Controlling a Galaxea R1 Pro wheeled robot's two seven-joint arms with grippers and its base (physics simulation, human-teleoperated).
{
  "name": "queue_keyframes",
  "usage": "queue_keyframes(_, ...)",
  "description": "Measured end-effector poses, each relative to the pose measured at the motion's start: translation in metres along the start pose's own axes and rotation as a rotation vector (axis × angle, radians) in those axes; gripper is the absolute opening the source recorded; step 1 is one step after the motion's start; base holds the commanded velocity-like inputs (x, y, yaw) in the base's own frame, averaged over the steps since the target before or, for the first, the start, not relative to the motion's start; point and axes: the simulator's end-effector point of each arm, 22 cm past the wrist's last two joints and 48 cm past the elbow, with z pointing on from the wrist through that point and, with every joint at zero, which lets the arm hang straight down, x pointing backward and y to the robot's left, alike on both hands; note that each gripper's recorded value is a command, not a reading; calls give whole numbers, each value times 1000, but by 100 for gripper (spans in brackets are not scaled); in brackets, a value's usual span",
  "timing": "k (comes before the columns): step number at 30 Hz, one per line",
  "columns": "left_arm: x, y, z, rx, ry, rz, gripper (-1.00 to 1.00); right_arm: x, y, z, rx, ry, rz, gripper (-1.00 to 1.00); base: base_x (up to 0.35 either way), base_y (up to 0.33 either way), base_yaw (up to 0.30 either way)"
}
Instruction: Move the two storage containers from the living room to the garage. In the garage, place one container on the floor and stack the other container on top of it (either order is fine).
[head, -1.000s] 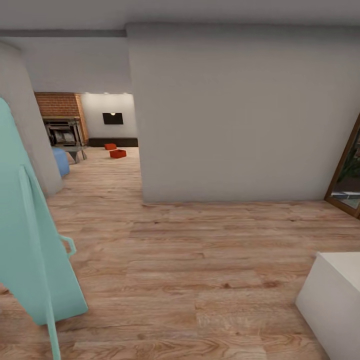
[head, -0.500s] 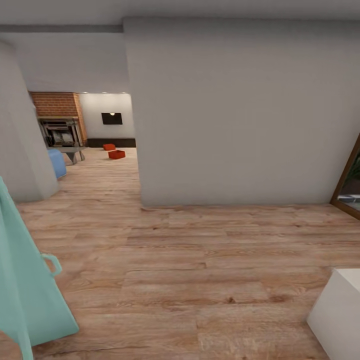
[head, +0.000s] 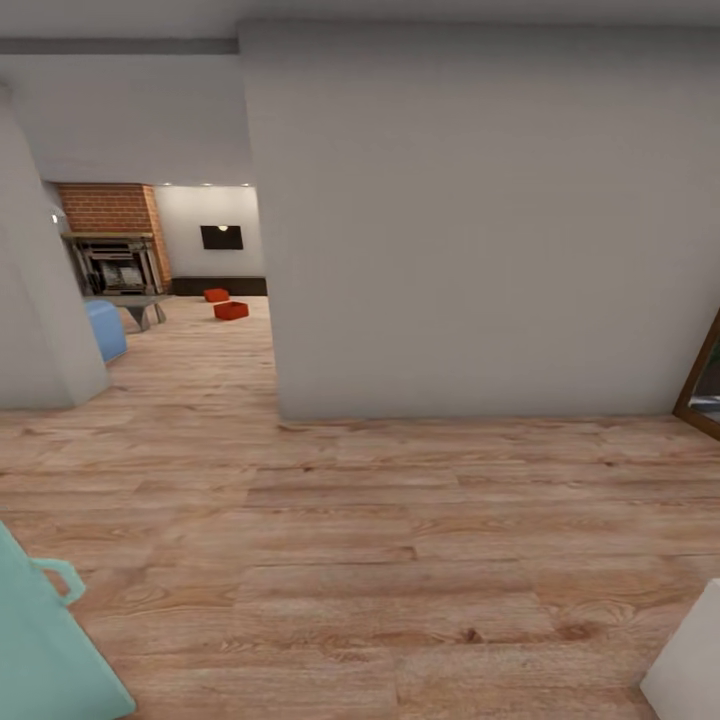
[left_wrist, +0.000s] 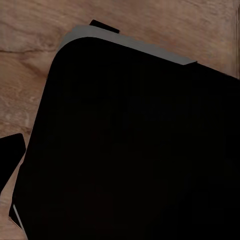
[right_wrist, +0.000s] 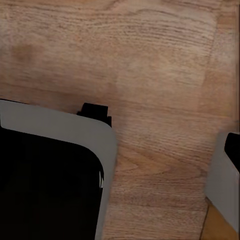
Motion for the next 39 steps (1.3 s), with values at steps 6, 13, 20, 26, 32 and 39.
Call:
queue_keyframes(6, 0, 0, 0, 0, 1, 0, 100, 0, 0, 0, 0, 0, -1, 100, 321, 0, 0)
queue_keyframes(13, 0, 0, 0, 0, 0, 0, 100, 0, 0, 0, 0, 1, -3, 100, 321, 0, 0)
queue_keyframes(20, 0, 0, 0, -1, 0, -1, 100, 0, 0, 0, 0, 0, -3, 100, 321, 0, 0)
queue_keyframes(26, 0, 0, 0, -1, 0, 0, 100, 0, 0, 0, -2, 1, -3, 100, 321, 0, 0)
queue_keyframes(32, 0, 0, 0, -1, -1, -1, 100, 0, 1, 0, -3, 1, -3, 100, 321, 0, 0)
queue_keyframes(39, 0, 0, 0, -2, -2, -1, 100, 0, 3, 0, -5, 2, -2, 100, 321, 0, 180)
